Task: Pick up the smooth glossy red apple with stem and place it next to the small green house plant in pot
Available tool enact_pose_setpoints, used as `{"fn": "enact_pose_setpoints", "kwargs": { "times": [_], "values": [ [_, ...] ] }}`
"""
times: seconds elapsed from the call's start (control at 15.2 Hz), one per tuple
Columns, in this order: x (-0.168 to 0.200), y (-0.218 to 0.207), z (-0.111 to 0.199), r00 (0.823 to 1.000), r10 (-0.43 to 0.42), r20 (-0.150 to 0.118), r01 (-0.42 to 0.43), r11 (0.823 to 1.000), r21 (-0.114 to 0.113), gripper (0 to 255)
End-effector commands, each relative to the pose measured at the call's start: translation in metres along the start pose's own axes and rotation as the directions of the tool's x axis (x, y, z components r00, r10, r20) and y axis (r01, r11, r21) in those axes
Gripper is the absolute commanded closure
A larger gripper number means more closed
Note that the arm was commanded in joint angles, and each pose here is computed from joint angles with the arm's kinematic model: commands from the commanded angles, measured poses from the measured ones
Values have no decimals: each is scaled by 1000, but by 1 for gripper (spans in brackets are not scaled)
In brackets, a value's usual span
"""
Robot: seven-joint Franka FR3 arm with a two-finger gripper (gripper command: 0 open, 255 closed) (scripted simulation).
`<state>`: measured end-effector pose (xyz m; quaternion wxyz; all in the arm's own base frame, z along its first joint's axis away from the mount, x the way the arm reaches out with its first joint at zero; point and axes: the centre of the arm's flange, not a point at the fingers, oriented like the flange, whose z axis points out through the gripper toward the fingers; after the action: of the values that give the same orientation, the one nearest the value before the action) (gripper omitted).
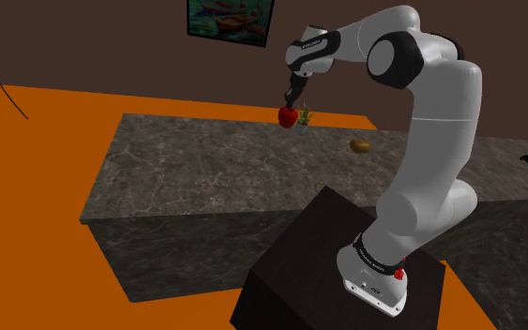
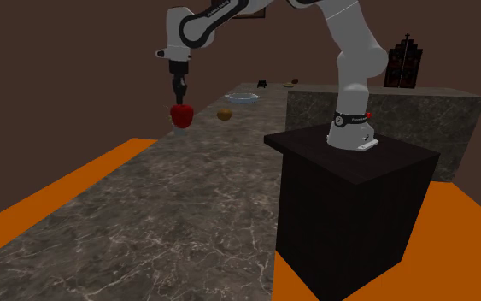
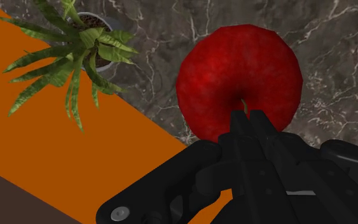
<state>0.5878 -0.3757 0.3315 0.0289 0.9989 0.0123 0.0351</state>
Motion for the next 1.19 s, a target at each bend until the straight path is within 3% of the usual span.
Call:
{"fn": "enact_pose_setpoints", "kwargs": {
  "times": [0.0,0.79,1.12],
  "values": [
    [-1,-1,11,1000,0,-1,0,1000,0,255],
    [-6,-5,74,1000,0,-1,0,1000,0,255],
    [-6,-5,77,1000,0,-1,0,1000,0,255]
  ]
}}
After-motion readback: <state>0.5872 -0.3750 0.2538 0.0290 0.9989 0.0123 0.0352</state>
